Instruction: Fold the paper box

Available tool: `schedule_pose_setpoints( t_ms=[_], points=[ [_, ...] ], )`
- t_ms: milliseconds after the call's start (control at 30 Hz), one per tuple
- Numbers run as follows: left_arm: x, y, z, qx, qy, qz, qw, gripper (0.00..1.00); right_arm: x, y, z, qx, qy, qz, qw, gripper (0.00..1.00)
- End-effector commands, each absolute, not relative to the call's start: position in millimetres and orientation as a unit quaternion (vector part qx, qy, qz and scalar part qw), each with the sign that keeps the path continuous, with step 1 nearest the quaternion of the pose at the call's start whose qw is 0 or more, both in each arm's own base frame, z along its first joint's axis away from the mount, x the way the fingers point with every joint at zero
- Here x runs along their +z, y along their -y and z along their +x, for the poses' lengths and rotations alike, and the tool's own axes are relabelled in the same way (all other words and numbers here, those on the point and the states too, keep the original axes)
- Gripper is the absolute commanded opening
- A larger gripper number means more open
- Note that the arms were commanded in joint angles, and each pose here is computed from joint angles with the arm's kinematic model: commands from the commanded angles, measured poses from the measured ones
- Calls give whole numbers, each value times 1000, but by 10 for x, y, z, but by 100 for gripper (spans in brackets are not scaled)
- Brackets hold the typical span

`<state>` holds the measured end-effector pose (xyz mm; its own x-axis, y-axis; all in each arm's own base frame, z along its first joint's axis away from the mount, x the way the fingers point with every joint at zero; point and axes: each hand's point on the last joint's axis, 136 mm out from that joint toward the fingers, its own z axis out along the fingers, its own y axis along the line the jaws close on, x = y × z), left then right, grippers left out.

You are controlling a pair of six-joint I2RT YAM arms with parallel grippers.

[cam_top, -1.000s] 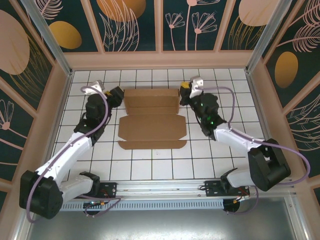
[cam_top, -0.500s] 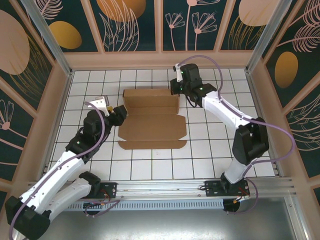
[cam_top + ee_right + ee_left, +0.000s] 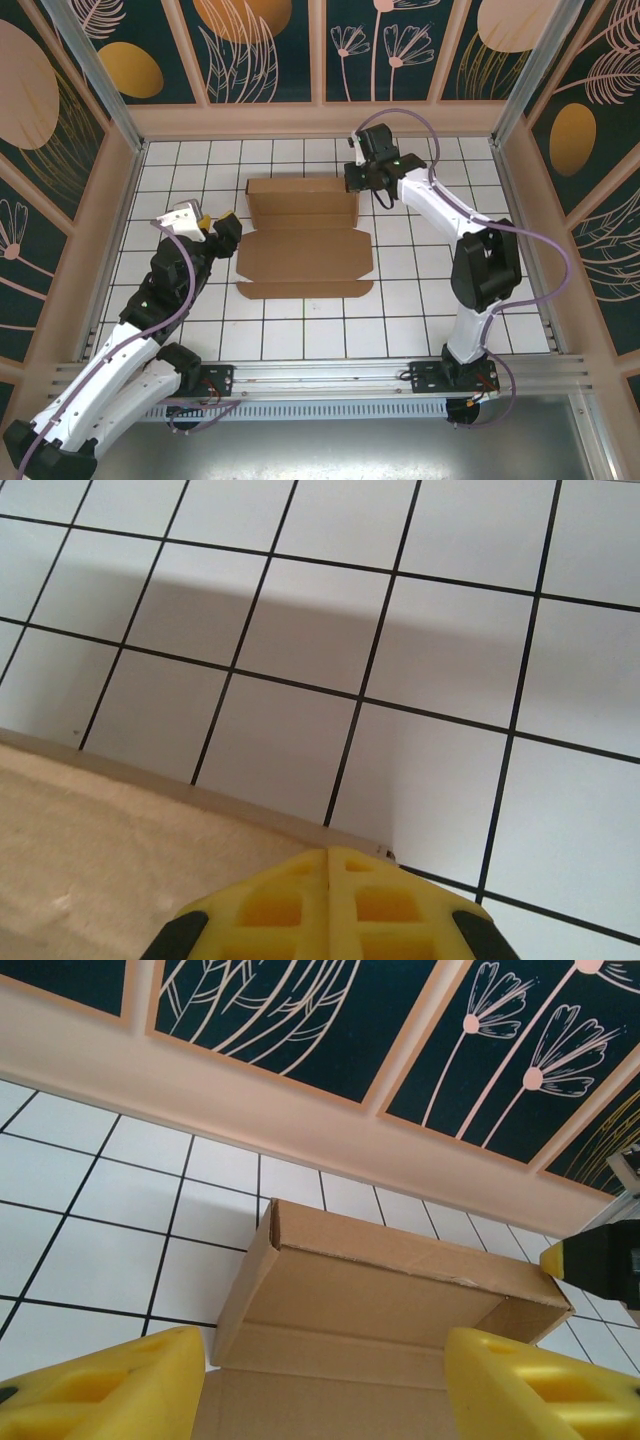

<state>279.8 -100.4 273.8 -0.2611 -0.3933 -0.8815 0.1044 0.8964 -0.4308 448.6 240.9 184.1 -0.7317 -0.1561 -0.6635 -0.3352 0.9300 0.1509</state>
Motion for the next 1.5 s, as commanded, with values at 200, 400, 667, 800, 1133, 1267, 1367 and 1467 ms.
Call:
schedule_pose_setpoints(
  t_ms=[200, 400, 667, 800, 1133, 1267, 1367, 1467],
  points=[
    [2814, 887, 2801, -185, -757, -108, 618, 65, 1519, -2250, 4671, 109, -936, -118, 314, 0],
    [2961, 770, 2785, -180, -741, -140, 631, 66, 1431, -1910, 5016, 118, -939, -68, 317, 0],
    [3673, 540, 2665, -181, -686, -180, 681, 67, 962, -1585, 4943, 126, -952, -24, 277, 0],
    [3960, 495, 2611, -189, -664, -183, 700, 67, 790, -1624, 4423, 153, -954, -2, 259, 0],
    [3837, 456, 2661, -148, -665, -175, 711, 68, 1081, -1880, 3340, 170, -948, -55, 262, 14],
    [3688, 479, 2693, -142, -668, -168, 711, 68, 1395, -1735, 3737, 134, -928, -59, 342, 36],
    [3564, 482, 2714, -135, -670, -165, 711, 68, 1536, -1654, 4216, 104, -912, -53, 394, 59],
    [3471, 462, 2730, -122, -674, -166, 710, 69, 1495, -1660, 4701, 88, -907, -54, 408, 70]
  ],
)
